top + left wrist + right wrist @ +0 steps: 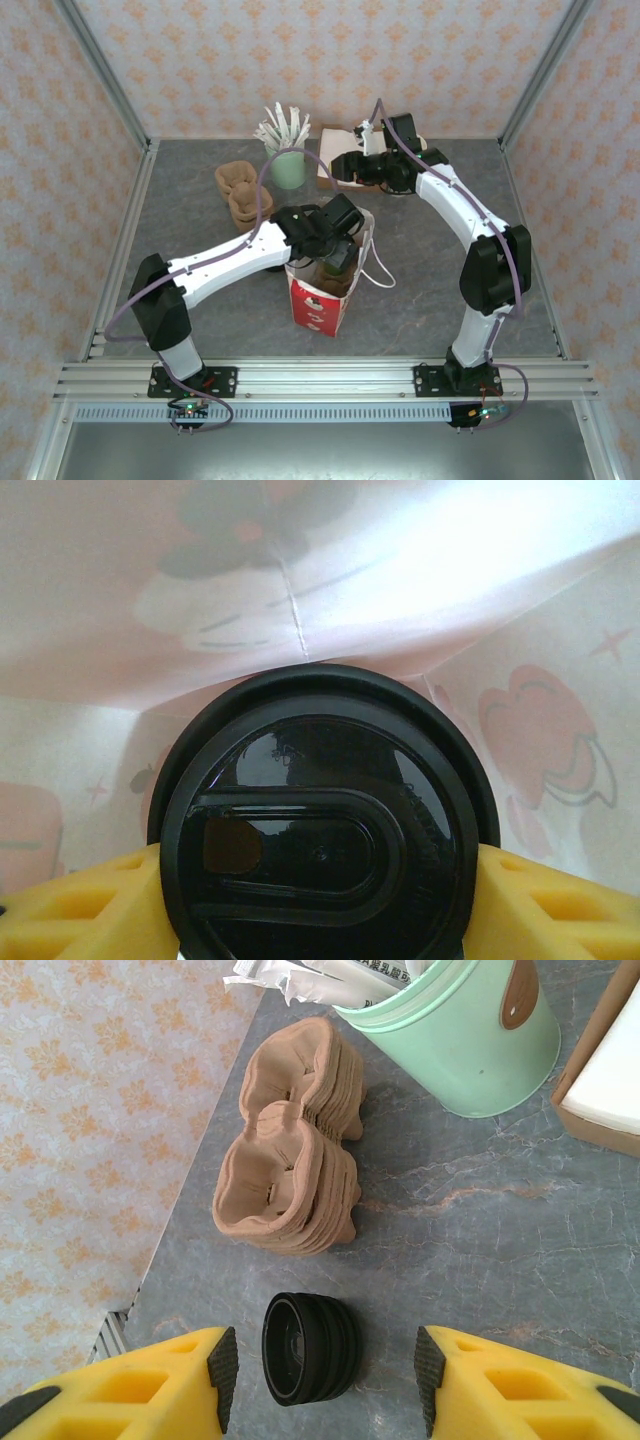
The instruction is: Pack the takeout coffee
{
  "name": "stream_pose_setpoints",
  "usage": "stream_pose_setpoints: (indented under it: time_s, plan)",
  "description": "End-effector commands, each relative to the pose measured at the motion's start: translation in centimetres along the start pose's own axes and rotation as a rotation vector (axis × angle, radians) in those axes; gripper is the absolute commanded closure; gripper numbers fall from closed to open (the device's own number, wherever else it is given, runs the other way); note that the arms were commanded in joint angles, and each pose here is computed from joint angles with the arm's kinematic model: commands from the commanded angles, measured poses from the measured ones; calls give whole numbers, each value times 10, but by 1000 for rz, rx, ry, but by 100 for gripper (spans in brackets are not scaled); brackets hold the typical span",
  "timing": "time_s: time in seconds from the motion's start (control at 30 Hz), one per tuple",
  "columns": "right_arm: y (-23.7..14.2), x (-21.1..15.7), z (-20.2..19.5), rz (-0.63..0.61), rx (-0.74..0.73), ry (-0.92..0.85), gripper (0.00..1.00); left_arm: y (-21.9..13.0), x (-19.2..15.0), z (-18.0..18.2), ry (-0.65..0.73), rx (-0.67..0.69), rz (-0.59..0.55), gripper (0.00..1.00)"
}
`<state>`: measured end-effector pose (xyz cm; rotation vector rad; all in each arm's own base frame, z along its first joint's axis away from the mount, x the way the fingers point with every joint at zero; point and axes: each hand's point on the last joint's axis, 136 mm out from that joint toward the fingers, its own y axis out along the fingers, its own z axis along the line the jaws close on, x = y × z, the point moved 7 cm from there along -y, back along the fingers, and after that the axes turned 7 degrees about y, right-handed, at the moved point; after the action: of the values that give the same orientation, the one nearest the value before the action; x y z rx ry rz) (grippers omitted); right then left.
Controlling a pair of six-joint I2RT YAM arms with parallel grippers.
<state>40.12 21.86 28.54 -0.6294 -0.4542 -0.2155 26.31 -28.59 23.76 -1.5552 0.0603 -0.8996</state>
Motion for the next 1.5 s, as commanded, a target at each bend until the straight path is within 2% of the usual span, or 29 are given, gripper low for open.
stream_pose_setpoints:
  time_s: [0.0,0.73,1.13,1.47]
  plan:
    - [-7,13,12,-48,30,-60,48,-16,5,4,6,-7,-48,35]
    - [0,-15,5,42,26,-53,49,14,-5,-6,41,-67,-49,34]
    - [3,-14,9,31,29,-67,49,31,-23,-3,76,-29,-7,34]
    - [2,-15,15,28,33,-75,49,44,-31,-1,52,4,28,34]
